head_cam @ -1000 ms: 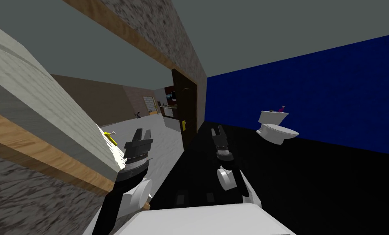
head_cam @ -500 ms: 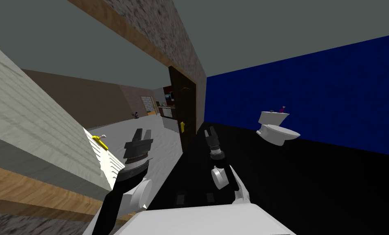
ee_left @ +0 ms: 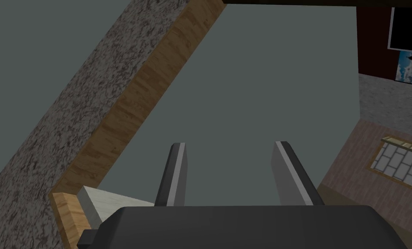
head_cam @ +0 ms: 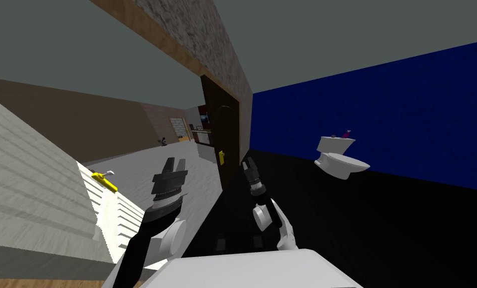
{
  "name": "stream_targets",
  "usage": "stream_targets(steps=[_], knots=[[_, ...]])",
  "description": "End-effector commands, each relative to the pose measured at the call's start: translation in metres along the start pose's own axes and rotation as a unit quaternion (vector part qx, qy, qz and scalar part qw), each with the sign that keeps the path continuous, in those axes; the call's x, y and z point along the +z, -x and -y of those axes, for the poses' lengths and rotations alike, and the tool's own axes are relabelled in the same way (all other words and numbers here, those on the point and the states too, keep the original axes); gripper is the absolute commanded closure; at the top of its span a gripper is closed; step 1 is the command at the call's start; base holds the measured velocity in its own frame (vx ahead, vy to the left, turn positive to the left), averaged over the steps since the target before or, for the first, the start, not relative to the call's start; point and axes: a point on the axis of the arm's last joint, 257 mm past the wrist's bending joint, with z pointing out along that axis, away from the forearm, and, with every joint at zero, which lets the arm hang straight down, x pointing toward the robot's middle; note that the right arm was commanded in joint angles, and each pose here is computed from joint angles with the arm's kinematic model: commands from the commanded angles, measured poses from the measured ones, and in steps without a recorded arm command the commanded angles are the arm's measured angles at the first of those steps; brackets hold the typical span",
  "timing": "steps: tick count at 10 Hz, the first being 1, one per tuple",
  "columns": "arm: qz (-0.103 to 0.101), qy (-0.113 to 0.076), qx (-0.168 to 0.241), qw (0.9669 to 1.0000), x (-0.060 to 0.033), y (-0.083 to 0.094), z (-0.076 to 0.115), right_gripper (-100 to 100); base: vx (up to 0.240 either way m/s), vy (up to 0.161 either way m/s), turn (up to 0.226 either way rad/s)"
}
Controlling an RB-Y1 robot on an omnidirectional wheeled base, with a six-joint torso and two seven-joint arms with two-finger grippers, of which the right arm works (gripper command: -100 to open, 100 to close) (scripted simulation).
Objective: Push the door open
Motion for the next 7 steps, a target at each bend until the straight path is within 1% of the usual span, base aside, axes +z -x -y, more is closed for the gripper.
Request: stream_targets(steps=[1, 3, 4, 7], knots=[[-0.017, -0.013, 0.015, 0.9997, 0.0001, -0.016, 0.012, -100, 0.149, -0.032, -0.02], [-0.033, -0.025, 0.029, 0.9987, 0.0006, -0.032, 0.025, -100, 0.121, -0.024, -0.024], [-0.049, -0.037, 0.042, 0.9972, 0.0004, -0.048, 0.036, -100, 0.119, -0.022, -0.033], [-0.074, -0.056, 0.059, 0.9939, -0.0016, -0.072, 0.054, -100, 0.116, -0.014, -0.023]])
